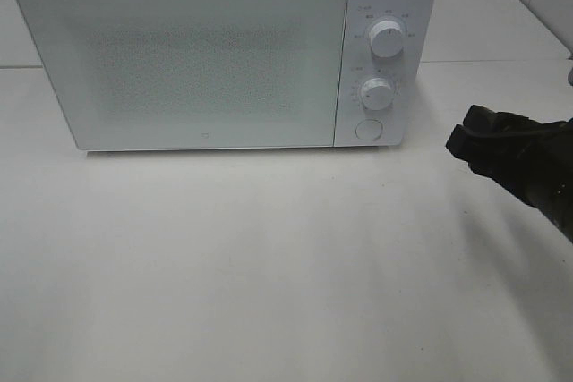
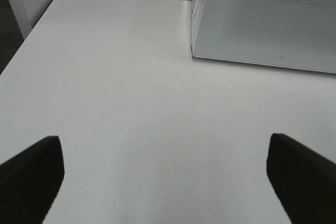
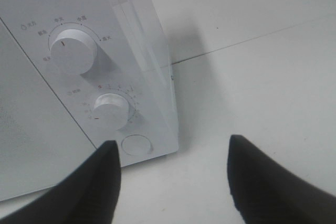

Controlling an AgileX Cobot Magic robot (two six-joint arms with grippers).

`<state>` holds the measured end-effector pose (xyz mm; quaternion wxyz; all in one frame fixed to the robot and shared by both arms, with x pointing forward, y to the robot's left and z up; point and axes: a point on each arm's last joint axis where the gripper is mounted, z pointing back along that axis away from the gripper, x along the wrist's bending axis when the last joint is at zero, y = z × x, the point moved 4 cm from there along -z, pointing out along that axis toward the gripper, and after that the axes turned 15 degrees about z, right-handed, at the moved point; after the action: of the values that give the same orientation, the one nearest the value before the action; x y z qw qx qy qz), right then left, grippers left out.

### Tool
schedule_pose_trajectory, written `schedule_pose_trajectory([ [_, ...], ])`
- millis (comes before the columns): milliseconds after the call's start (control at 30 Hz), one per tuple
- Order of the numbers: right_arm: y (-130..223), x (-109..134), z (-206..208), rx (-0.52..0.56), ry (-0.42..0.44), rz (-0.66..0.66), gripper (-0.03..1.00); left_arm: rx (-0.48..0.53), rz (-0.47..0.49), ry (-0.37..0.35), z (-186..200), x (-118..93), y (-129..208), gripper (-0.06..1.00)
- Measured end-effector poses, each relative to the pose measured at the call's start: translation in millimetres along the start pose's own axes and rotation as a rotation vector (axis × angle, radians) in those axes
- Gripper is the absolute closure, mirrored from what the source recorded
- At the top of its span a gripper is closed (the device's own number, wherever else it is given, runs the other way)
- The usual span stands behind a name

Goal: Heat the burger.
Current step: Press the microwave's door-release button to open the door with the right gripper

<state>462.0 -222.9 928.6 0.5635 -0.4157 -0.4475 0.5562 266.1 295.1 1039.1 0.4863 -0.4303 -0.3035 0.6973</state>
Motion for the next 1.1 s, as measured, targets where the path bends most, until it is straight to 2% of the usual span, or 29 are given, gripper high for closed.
schedule_pose_trajectory([
  [33,1,2,1,0.000,-0.003,-0.047,0.43,0.000,0.000,0.000,0,0,0,-0.02],
  [67,4,6,1,0.007,-0.013,-0.156,0.49,0.000,0.000,0.000,0,0,0,-0.02],
  [100,4,6,1,0.007,-0.013,-0.156,0.49,0.000,0.000,0.000,0,0,0,-0.02],
  [167,4,8,2,0.012,-0.023,-0.323,0.61,0.000,0.000,0.000,0,0,0,-0.02],
  [200,4,8,2,0.012,-0.023,-0.323,0.61,0.000,0.000,0.000,0,0,0,-0.02],
  [233,4,9,2,0.013,-0.024,-0.431,0.70,0.000,0.000,0.000,0,0,0,-0.02],
  [300,4,9,2,0.012,-0.025,-0.475,0.73,0.000,0.000,0.000,0,0,0,-0.02],
  [333,4,9,2,0.014,-0.024,-0.583,0.81,0.000,0.000,0.000,0,0,0,-0.02],
  [400,4,9,2,0.016,-0.024,-0.634,0.83,0.000,0.000,0.000,0,0,0,-0.02],
  [433,5,9,2,0.019,-0.023,-0.722,0.89,0.000,0.000,0.000,0,0,0,-0.02],
  [467,5,9,2,0.019,-0.023,-0.722,0.89,0.000,0.000,0.000,0,0,0,-0.02],
  [500,5,9,2,0.020,-0.022,-0.809,0.94,0.000,0.000,0.000,0,0,0,-0.02],
  [567,5,9,2,0.020,-0.022,-0.843,0.95,0.000,0.000,0.000,0,0,0,-0.02],
  [633,5,9,2,0.027,-0.019,-0.983,0.95,0.000,0.000,0.000,0,0,0,-0.02],
  [933,8,9,2,0.049,-0.009,-1.070,0.95,0.000,0.000,0.000,0,0,0,-0.02],
  [1100,13,13,-8,0.065,0.033,-1.101,0.95,0.000,0.000,0.000,0,0,0,-0.02],
])
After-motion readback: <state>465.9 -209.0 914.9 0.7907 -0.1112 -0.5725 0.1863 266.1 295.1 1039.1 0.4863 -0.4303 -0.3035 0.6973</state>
